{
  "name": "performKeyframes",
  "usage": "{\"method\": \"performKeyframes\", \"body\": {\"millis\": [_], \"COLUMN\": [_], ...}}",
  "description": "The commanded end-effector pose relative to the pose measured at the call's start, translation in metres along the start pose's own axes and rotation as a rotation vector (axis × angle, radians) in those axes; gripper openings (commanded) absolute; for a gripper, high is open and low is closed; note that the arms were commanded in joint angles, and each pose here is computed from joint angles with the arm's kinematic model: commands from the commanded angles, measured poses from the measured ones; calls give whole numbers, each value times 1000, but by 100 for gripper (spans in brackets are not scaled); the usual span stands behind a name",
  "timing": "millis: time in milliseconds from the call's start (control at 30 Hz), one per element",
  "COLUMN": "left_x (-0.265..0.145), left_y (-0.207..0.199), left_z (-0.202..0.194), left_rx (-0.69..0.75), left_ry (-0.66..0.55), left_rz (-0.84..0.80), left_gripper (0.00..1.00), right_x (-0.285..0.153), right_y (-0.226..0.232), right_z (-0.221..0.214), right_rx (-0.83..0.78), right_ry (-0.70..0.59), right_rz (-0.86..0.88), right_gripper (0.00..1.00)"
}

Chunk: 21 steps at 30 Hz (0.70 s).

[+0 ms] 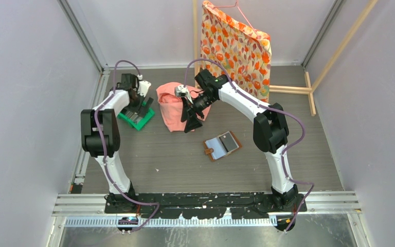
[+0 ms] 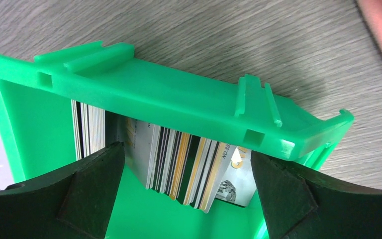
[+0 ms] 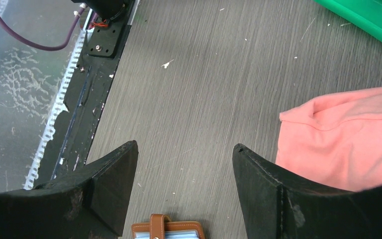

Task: Put the credit cards into the card holder
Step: Pick up the credit card from the storage box.

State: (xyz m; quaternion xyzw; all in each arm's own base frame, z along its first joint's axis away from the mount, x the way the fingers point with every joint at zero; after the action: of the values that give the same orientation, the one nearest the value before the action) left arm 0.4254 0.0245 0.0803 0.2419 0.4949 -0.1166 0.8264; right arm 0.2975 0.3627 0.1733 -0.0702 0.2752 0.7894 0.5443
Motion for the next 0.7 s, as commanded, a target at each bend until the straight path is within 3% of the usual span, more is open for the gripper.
{"method": "performKeyframes", "body": {"millis": [0, 300, 500, 667], "left_x": [-4, 10, 19, 15], "left_y": [-3, -1, -2, -7], "left_z": [-1, -9, -11, -7], "left_rx": [-66, -104, -130, -138], "left_ry": [-34, 7, 13, 11], "left_rz": [-82, -117, -145, -188], "left_gripper": [100, 89, 94, 71], "right_x": [-15, -16, -15, -15], "right_y": [19, 20, 20, 20], "right_z": [30, 29, 28, 28], "right_rx": [-71, -70, -66, -67], "right_ry": [-49, -49, -49, -50], "right_rz": [-7, -8, -6, -6], "right_gripper": [74, 74, 74, 74]}}
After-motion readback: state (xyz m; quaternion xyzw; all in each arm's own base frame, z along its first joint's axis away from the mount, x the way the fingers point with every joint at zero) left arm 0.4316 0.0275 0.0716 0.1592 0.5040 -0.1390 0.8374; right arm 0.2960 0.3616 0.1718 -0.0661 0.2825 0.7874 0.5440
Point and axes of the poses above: each gripper's point midway between its finger pads, its own x axis out along the fingers, its own y axis along the line the jaws close on, z = x × y, the point moved 3 cm from there along -x, back along the fingers, and after that the axes turned 3 degrees about x, right-handed, at the moved point
